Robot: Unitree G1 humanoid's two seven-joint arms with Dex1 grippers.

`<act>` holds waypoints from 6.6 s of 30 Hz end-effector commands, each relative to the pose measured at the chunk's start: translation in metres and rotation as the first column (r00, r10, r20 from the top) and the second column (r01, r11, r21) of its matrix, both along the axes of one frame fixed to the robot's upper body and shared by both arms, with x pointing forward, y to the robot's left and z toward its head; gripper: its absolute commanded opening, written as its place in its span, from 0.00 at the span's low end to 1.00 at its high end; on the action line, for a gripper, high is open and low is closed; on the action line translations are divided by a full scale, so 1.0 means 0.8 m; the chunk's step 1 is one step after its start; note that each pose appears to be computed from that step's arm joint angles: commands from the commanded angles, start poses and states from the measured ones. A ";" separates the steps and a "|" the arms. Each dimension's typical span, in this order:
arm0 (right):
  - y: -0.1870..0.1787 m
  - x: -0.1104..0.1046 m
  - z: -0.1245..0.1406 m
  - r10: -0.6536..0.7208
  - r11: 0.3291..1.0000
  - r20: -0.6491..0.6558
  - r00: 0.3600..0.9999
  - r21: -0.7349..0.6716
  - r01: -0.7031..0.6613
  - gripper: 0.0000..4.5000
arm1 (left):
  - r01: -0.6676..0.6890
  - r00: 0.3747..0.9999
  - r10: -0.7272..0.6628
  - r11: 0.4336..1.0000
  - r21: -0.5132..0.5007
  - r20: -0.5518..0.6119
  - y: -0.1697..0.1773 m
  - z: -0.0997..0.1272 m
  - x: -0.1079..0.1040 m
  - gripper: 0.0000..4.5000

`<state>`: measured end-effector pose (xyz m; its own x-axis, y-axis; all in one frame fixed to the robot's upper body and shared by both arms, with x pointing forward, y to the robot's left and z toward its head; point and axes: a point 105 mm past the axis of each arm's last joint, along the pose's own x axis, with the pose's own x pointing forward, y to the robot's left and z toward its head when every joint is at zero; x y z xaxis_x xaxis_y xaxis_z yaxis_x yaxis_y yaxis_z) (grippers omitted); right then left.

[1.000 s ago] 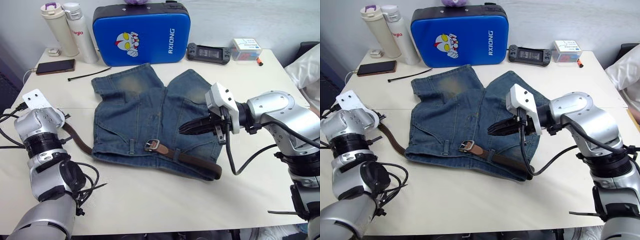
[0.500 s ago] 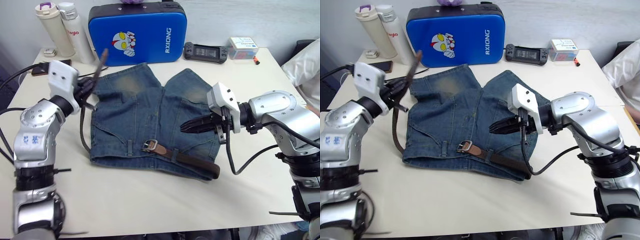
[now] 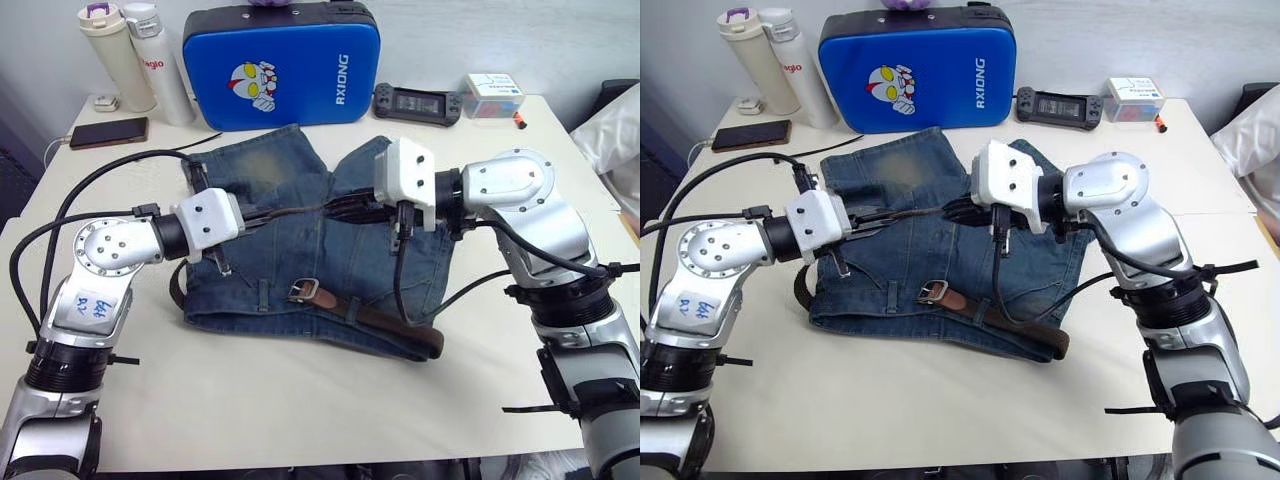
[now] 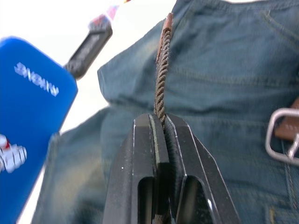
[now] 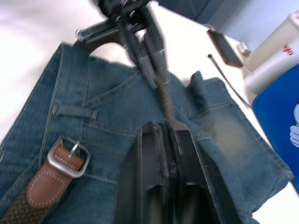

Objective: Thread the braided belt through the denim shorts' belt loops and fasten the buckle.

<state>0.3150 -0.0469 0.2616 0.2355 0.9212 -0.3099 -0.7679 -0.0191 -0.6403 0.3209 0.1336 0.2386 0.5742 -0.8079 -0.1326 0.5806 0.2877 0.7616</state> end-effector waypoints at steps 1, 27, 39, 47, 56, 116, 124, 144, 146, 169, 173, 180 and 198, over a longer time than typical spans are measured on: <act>-0.001 -0.002 0.006 0.001 1.000 0.054 0.999 -0.010 -0.001 0.53 | 0.036 0.999 -0.036 0.999 0.004 0.025 -0.007 0.008 -0.003 0.00; -0.007 0.034 -0.016 -0.102 0.995 0.155 0.983 -0.006 0.105 0.00 | -0.198 0.930 0.051 0.904 -0.379 -0.364 0.038 0.014 0.000 0.55; 0.021 0.039 -0.019 -0.083 0.997 0.550 0.831 0.048 0.067 0.00 | -0.327 0.404 -0.385 0.786 -0.524 -0.830 0.030 0.021 -0.112 0.98; 0.027 0.027 -0.021 -0.058 0.998 0.611 0.790 0.064 0.024 0.00 | -0.633 0.399 -0.497 0.459 -0.624 -0.770 -0.025 -0.016 -0.068 0.98; 0.016 0.025 -0.027 -0.051 0.999 0.600 0.798 0.038 0.036 0.00 | -0.829 0.382 -0.548 0.151 -0.538 -0.744 -0.025 -0.015 -0.037 0.98; -0.024 -0.038 -0.066 0.008 0.999 -0.234 0.972 -0.028 -0.015 0.97 | -0.907 0.280 -0.211 0.261 -0.330 -0.936 0.127 -0.087 -0.075 0.00; -0.021 -0.032 -0.059 -0.007 0.999 -0.208 0.978 -0.037 -0.001 0.97 | -0.915 0.213 -0.190 0.304 -0.264 -0.958 0.108 -0.111 -0.078 0.00; -0.023 -0.023 -0.067 -0.025 0.998 -0.205 0.978 -0.065 0.012 0.97 | -0.901 0.191 -0.076 0.382 -0.205 -0.979 0.109 -0.098 -0.074 0.00; -0.023 -0.022 -0.067 -0.029 0.998 -0.199 0.980 -0.068 0.016 0.97 | -0.887 0.196 -0.089 0.408 -0.216 -0.976 0.094 -0.098 -0.074 0.00; -0.019 -0.021 -0.068 -0.045 0.997 -0.177 0.983 -0.066 0.033 0.97 | -0.935 0.055 0.066 0.353 -0.028 -0.996 0.110 -0.142 -0.078 0.00; -0.018 -0.022 -0.067 -0.043 0.997 -0.171 0.984 -0.065 0.032 0.97 | -0.929 0.044 0.008 0.367 -0.038 -0.999 0.087 -0.151 -0.080 0.00; -0.018 -0.021 -0.064 -0.050 0.997 -0.166 0.985 -0.063 0.040 0.97 | -0.923 0.064 -0.058 0.375 -0.081 -0.996 0.057 -0.152 -0.071 0.00; -0.016 -0.026 -0.067 -0.075 0.996 -0.188 0.979 -0.051 0.067 0.97 | -0.759 0.184 0.019 0.637 -0.130 -0.983 0.007 -0.131 -0.059 0.00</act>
<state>0.3016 -0.0633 0.2011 0.2434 0.8777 -0.4128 -0.8891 0.0319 -0.4566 0.2749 0.1458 0.1306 0.6584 -0.5753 -0.4853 0.3075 0.7941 -0.5242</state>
